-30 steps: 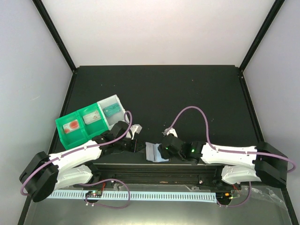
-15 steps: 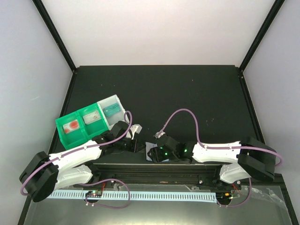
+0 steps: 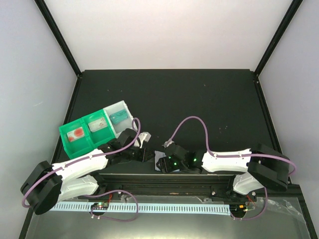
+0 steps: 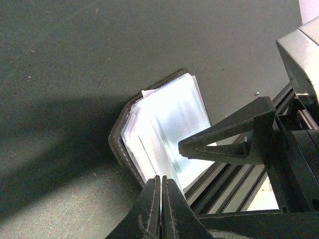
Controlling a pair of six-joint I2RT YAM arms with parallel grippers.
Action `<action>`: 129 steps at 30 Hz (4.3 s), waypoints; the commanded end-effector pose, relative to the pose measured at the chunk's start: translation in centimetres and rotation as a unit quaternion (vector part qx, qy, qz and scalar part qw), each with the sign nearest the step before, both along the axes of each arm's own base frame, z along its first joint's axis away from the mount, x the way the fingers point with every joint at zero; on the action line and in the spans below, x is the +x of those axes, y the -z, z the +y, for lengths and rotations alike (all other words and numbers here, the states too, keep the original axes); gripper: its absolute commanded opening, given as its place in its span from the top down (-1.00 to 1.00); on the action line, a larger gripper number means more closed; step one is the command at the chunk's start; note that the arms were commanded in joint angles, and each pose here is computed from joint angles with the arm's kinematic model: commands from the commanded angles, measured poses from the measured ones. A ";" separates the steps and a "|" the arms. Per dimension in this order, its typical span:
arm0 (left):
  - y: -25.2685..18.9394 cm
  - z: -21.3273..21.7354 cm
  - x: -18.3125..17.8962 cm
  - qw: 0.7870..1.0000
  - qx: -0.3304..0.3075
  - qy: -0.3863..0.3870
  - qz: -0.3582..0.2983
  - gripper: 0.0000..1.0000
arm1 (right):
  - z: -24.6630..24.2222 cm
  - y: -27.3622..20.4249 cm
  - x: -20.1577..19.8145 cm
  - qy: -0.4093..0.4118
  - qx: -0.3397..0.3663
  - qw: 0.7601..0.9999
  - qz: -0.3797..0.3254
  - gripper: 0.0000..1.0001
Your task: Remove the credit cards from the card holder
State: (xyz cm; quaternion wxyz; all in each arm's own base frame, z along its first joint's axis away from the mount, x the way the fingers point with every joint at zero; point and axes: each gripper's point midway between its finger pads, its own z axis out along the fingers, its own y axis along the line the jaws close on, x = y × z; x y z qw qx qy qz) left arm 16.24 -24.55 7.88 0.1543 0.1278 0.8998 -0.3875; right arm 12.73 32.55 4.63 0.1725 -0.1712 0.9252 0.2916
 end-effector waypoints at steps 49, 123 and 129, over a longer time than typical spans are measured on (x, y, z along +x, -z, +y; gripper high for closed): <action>-0.8 1.8 2.5 0.996 0.067 -0.053 -0.033 0.66 | -8.4 -3.1 2.2 0.111 -0.033 0.988 -0.099 -0.16; 3.9 -4.8 -0.6 0.995 -0.071 0.002 0.070 0.87 | -7.2 4.2 0.7 0.103 -0.071 0.992 0.009 0.72; 3.3 -4.5 -0.4 0.997 -0.065 0.005 0.049 0.97 | -7.4 4.5 0.6 0.106 -0.076 0.991 0.012 0.72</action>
